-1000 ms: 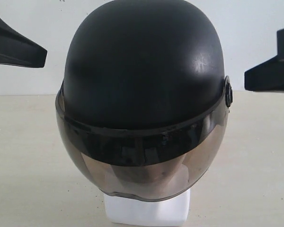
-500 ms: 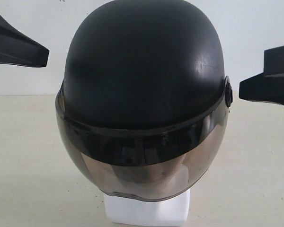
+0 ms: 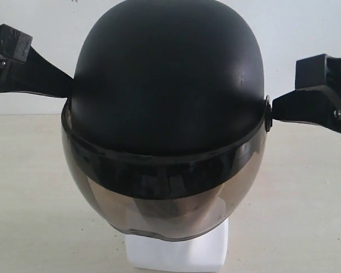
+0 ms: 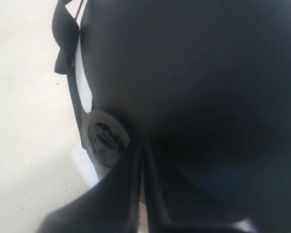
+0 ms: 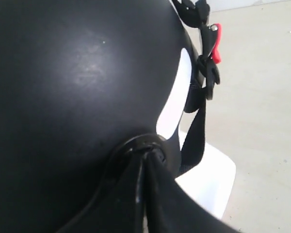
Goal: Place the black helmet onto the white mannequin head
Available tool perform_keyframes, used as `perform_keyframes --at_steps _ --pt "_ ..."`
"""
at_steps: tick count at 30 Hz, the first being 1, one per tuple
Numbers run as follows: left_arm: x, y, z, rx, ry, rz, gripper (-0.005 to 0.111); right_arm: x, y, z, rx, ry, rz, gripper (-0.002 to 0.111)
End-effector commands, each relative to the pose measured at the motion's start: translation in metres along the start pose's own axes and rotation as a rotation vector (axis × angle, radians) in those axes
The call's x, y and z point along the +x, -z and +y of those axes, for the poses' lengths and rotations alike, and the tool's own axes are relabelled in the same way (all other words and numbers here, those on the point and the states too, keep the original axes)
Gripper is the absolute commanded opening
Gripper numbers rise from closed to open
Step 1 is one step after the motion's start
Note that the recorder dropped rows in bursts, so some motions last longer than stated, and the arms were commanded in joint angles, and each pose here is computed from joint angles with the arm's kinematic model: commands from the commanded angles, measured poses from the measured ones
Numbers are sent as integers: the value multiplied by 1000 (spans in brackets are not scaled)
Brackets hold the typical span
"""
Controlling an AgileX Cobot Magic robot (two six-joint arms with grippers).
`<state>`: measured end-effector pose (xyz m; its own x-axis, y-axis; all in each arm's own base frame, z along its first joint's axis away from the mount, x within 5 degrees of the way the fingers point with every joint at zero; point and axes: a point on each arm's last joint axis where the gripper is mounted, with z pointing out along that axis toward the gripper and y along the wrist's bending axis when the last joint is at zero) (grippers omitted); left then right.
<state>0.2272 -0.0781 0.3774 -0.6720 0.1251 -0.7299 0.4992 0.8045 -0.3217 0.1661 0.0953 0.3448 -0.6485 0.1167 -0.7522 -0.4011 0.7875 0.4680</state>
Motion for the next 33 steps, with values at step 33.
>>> perform_keyframes --at_steps 33 --pt "6 18 -7 -52 -50 -7 4 -1 11 2 14 81 -50 0"
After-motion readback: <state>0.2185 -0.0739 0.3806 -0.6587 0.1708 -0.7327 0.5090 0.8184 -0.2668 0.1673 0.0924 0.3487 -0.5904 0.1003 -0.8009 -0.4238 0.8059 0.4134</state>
